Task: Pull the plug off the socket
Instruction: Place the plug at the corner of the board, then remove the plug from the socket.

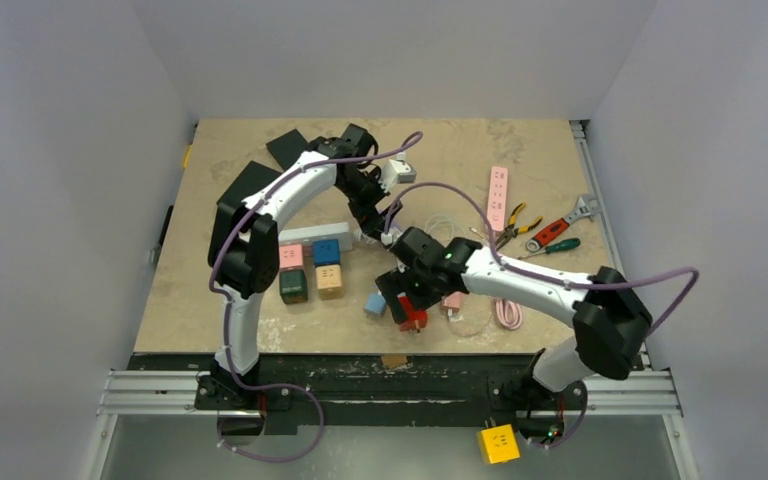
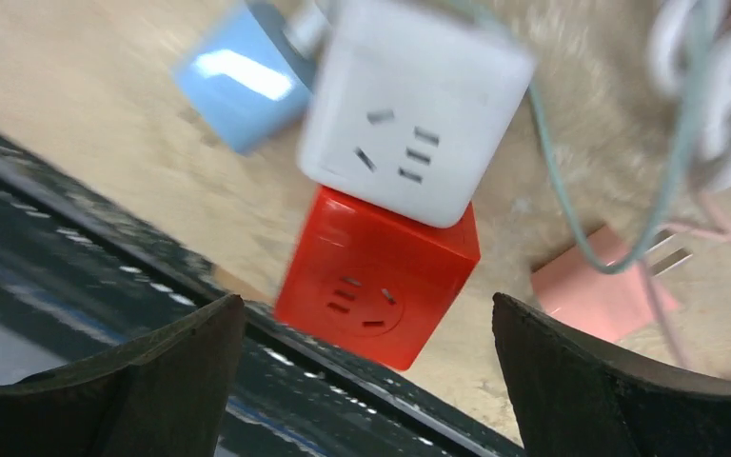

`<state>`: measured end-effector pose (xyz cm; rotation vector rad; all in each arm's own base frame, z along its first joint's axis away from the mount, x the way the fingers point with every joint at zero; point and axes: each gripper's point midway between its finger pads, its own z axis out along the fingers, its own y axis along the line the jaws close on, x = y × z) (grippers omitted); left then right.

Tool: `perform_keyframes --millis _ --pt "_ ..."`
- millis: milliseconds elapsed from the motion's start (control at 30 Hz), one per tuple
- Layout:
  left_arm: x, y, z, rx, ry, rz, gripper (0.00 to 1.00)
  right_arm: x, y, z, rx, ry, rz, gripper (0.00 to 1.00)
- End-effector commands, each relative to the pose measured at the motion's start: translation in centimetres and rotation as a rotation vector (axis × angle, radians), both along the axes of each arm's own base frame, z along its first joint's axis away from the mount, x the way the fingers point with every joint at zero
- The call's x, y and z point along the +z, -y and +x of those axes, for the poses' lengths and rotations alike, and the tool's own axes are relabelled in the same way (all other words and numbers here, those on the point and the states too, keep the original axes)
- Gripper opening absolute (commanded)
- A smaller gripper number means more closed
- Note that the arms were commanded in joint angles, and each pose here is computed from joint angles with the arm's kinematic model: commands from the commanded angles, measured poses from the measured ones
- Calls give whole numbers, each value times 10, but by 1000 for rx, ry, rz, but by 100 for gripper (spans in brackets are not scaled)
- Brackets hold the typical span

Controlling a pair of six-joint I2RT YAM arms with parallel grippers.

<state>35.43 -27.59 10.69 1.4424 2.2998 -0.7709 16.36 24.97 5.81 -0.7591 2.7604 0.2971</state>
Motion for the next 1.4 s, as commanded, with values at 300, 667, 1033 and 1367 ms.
perform_keyframes --millis 300,667,1033,1367 --pt "-22 29 21 -71 163 74 97 196 22 106 -237 445 577 92" --pt "-51 16 27 -37 182 218 84 207 71 140 -440 563 609 77" --pt "-30 22 11 40 130 127 100 162 81 157 -517 477 657 99" --pt "0 4 10 128 -138 -157 100 140 78 166 -512 455 663 96"
